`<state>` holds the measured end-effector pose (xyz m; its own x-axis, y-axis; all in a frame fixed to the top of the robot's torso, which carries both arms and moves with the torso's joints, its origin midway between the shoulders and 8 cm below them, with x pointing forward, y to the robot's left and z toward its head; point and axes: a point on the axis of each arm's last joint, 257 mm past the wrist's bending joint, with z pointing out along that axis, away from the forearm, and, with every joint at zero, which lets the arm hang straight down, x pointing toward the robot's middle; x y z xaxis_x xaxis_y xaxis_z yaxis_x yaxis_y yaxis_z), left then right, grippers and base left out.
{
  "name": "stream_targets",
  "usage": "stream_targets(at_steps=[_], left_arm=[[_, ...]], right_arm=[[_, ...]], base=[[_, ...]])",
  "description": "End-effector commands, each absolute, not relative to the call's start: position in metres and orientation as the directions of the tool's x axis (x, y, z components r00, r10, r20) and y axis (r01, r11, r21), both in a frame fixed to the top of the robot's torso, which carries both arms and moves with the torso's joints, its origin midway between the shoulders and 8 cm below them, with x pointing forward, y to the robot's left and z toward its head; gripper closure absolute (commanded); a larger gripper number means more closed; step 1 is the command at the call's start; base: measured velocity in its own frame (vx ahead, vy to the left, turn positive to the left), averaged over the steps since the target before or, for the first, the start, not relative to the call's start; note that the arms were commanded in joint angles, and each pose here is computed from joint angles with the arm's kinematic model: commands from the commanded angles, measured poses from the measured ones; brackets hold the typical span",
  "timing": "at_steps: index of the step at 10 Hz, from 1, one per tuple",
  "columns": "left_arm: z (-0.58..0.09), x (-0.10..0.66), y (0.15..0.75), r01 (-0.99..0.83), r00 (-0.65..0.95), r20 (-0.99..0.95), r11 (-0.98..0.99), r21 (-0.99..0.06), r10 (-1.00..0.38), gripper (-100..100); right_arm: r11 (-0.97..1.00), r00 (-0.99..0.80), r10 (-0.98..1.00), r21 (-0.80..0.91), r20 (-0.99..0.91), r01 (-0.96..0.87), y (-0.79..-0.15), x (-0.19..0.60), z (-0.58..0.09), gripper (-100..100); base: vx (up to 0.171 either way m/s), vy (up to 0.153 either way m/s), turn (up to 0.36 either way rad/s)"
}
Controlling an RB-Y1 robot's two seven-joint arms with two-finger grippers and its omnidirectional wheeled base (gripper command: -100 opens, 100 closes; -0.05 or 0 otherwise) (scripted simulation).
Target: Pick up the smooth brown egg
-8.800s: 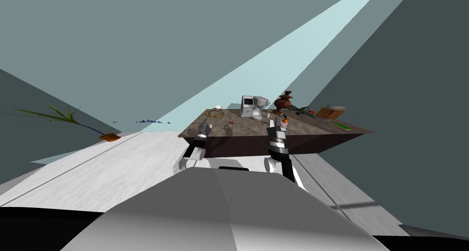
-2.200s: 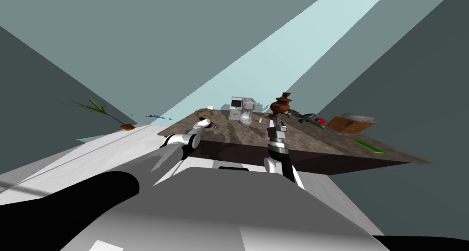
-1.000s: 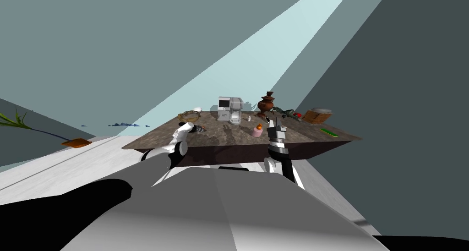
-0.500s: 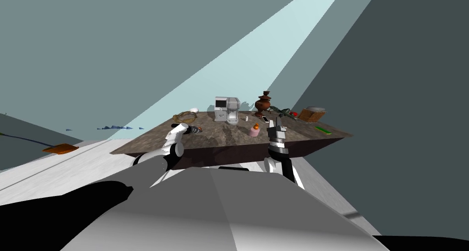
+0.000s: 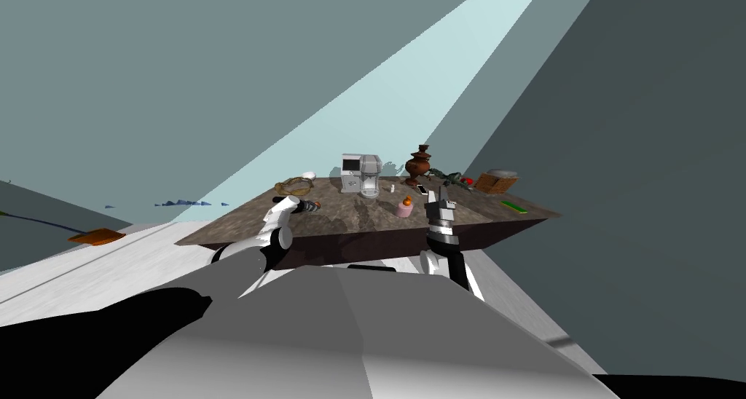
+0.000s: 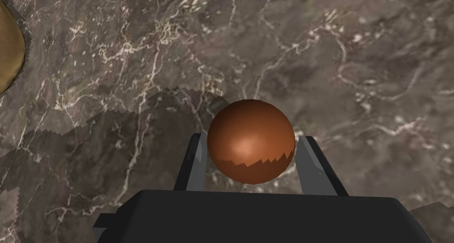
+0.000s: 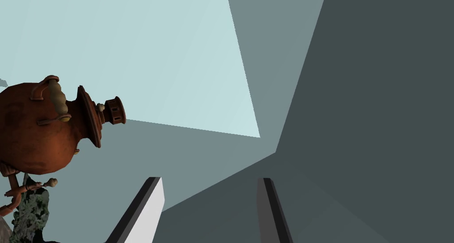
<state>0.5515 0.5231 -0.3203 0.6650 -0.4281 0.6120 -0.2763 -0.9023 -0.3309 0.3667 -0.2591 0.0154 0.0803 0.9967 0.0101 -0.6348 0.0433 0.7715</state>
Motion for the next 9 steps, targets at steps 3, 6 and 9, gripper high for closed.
stream_targets(at_steps=[3,6,9], left_arm=[[-0.324,0.583,0.470,-0.308,0.647,0.629,-0.903,-0.300,-0.430,100],[-0.326,0.598,0.438,-0.343,0.639,0.622,-0.891,-0.297,-0.453,100],[-0.324,0.623,0.384,-0.380,0.619,0.630,-0.881,-0.283,-0.469,100]], right_arm=[[0.043,0.080,0.997,0.771,0.010,-0.635,-0.259,0.367,0.015,0],[0.043,0.080,0.997,0.771,0.010,-0.635,-0.259,0.367,0.015,0],[0.043,0.080,0.997,0.771,0.010,-0.635,-0.259,0.367,0.015,0]], base=[[-0.020,0.051,0.148],[-0.026,0.065,0.106],[-0.021,0.060,0.134]])
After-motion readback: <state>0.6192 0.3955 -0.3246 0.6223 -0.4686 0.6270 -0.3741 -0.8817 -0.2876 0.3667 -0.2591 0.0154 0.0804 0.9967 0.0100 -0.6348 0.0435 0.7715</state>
